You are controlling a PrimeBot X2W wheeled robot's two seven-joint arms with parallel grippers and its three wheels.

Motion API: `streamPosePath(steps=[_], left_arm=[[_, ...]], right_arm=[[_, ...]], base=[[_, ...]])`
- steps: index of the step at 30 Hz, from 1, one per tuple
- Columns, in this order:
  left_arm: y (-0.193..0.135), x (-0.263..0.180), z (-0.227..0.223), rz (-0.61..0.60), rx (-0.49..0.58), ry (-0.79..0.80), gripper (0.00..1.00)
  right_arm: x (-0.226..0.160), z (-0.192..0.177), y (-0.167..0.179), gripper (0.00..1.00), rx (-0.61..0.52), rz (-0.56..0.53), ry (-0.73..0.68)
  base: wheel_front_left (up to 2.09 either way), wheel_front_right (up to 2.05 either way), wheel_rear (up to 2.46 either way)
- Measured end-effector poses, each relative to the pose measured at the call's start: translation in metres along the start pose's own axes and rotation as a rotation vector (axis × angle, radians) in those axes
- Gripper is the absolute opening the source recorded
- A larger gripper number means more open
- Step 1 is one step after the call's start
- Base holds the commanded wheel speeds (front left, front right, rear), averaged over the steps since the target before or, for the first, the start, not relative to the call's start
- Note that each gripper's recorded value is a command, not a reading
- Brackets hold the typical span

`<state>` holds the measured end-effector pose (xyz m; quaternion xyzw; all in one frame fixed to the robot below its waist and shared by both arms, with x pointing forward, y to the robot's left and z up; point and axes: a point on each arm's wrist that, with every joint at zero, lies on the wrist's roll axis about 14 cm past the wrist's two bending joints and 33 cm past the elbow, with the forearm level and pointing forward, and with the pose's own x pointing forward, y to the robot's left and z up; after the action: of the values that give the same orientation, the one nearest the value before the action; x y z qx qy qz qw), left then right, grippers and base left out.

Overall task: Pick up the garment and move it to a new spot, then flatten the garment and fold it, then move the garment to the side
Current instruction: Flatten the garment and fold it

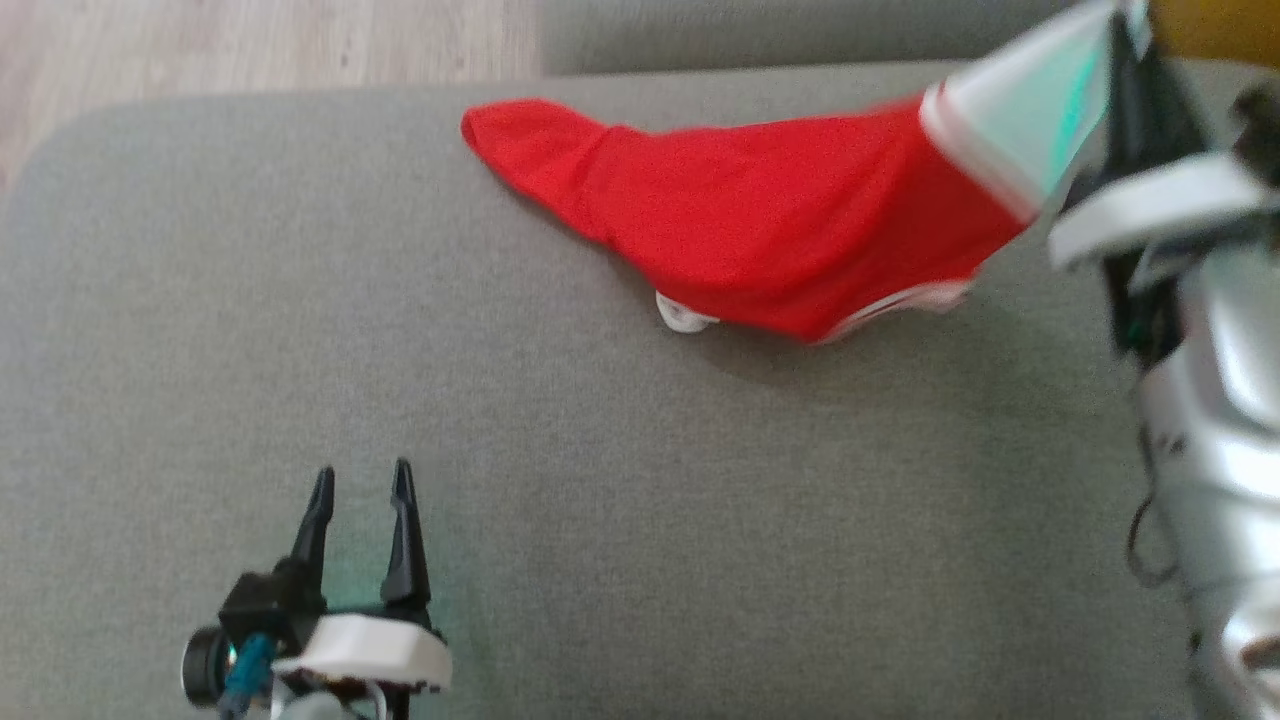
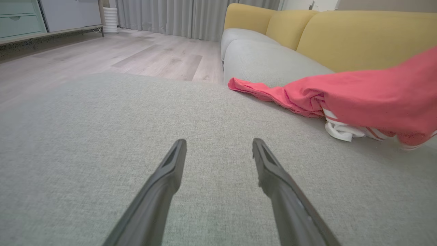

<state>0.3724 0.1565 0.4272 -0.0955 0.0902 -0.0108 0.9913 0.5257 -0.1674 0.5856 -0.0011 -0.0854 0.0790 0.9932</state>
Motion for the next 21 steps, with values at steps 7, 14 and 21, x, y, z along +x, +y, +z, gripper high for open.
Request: streamPosePath(steps=[7,14,21], left_arm=[[-0.004,-0.02,0.001,-0.011,-0.027,-0.01,1.0],[0.001,-0.035,-0.005,0.01,-0.048,0.001,1.0],[0.018,-0.047,-0.008,0.07,-0.062,0.001,1.0]], right_arm=[[0.016,0.156,0.034,0.0,-0.067,0.12,-0.366],[0.018,0.206,0.114,0.0,-0.114,0.33,-0.463],[0.02,0.255,0.197,0.0,-0.055,0.511,-0.569]], base=[[0.0,0.0,0.0],[0.0,0.0,0.0],[0.0,0.0,0.0]])
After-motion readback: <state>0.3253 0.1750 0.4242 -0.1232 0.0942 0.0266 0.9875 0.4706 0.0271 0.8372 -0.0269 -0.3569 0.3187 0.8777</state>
